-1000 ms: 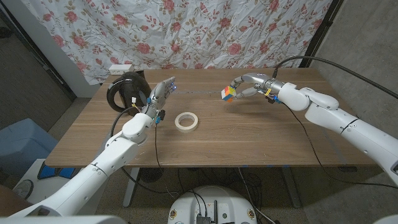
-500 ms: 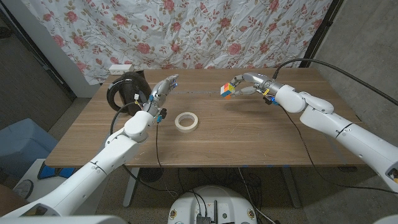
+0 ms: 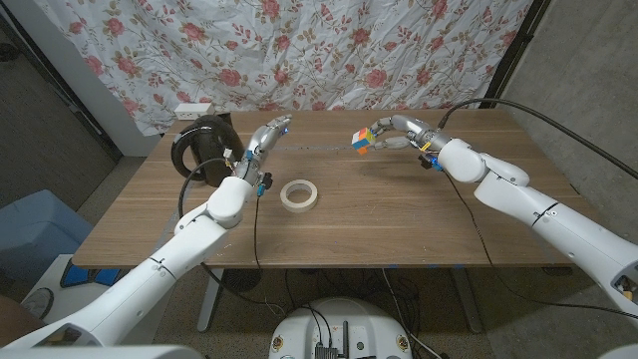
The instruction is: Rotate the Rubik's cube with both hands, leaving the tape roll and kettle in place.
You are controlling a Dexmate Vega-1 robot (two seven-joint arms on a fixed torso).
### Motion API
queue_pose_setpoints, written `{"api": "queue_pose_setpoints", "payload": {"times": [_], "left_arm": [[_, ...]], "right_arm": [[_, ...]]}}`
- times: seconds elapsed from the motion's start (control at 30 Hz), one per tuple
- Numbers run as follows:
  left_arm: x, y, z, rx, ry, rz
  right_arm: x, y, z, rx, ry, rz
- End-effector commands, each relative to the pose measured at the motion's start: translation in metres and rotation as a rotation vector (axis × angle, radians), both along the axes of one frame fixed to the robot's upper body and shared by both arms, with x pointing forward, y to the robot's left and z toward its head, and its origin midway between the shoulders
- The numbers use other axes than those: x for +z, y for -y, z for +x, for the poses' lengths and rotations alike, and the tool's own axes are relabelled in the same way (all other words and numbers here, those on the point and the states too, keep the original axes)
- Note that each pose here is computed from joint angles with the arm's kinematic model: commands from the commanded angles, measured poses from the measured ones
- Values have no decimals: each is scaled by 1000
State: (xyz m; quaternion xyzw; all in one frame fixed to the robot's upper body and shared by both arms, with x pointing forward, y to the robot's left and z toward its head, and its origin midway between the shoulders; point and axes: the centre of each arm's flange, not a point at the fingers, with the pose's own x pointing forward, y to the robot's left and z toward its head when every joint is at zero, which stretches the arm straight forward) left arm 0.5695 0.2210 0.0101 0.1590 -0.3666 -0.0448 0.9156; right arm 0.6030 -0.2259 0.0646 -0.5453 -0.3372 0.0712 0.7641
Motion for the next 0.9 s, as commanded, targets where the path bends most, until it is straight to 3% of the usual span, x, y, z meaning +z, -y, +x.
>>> {"api": "queue_pose_setpoints", "payload": {"times": [0.03,0.33,0.9], "left_arm": [[7,21,-7,94,117,148],[4,32,-10,117,156,168],[0,46,-18,182,184,261]], "right_arm": [[-11,-12,-4,32,-49,95],[-12,-17,-7,24,-95,144],[-17,-35,-14,-11,-81,269]]}}
